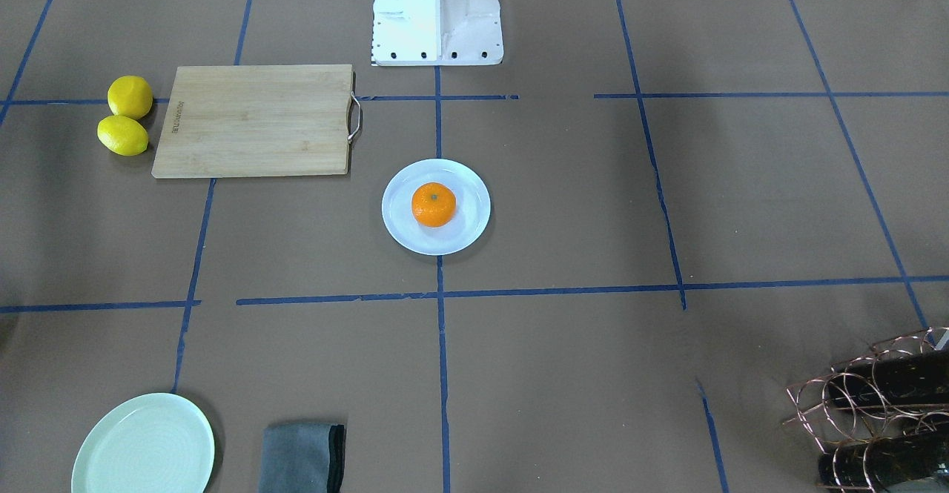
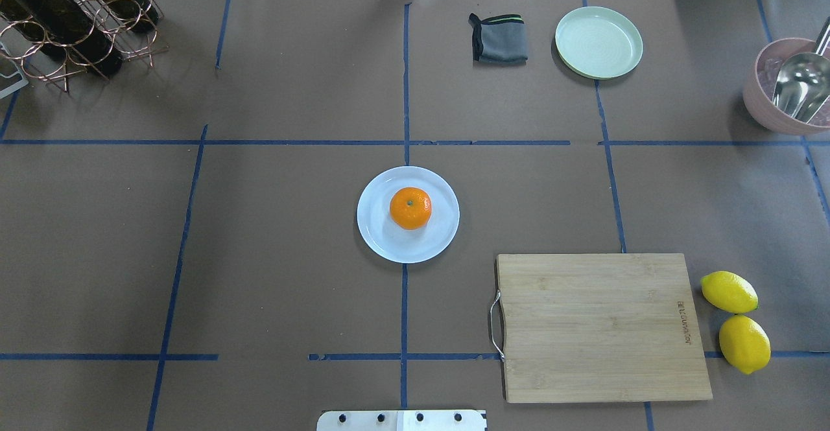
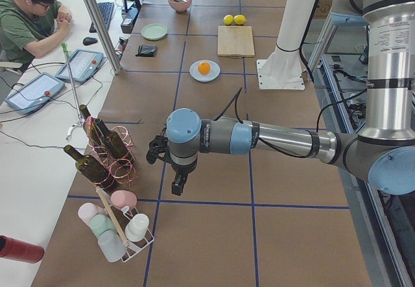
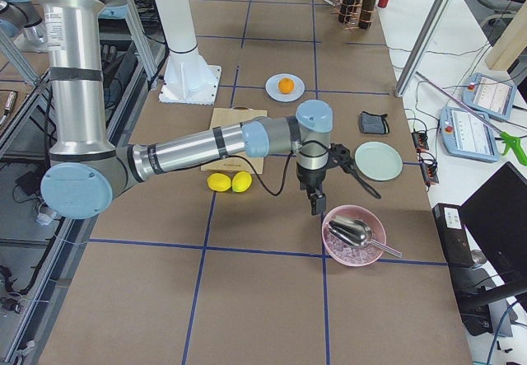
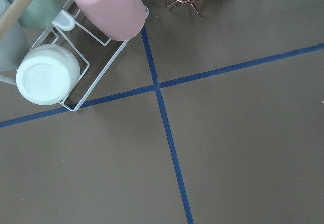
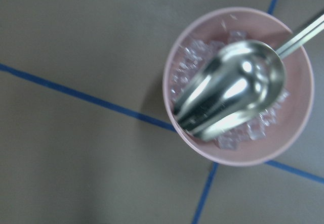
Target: Pick orange to plate
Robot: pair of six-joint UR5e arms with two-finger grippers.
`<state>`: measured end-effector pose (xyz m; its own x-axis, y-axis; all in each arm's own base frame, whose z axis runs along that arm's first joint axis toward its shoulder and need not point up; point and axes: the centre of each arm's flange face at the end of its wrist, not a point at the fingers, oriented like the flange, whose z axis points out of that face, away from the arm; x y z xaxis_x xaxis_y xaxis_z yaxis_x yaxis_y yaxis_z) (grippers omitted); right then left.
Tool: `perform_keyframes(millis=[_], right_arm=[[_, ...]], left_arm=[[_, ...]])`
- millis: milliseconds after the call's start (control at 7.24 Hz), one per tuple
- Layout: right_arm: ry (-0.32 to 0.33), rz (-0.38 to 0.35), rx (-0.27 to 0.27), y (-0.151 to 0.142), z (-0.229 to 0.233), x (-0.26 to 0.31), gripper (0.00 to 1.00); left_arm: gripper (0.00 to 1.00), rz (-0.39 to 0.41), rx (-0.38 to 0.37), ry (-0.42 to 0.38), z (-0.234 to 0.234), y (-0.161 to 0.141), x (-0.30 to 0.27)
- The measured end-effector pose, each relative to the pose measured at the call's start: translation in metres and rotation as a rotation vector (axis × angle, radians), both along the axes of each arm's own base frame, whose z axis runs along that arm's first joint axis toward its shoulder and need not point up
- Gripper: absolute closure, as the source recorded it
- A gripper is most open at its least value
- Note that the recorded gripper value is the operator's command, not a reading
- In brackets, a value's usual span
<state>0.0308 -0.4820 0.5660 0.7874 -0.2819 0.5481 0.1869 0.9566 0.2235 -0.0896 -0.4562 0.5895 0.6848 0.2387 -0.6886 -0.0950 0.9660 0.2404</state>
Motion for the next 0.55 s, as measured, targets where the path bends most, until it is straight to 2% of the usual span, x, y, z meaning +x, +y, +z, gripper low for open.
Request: perform_keyframes(millis=[276, 553], right_arm=[[-0.009, 0.034, -0.077, 0.043, 0.044, 0.031, 0.0], [-0.016, 0.044, -0.104, 0.056, 0.055, 0.036, 0.0]], left_arm=[[0.0, 0.0, 0.002, 0.0, -0.001, 0.0, 0.0], [0.0, 0.001, 0.004, -0.002, -0.002, 0.0, 0.0]])
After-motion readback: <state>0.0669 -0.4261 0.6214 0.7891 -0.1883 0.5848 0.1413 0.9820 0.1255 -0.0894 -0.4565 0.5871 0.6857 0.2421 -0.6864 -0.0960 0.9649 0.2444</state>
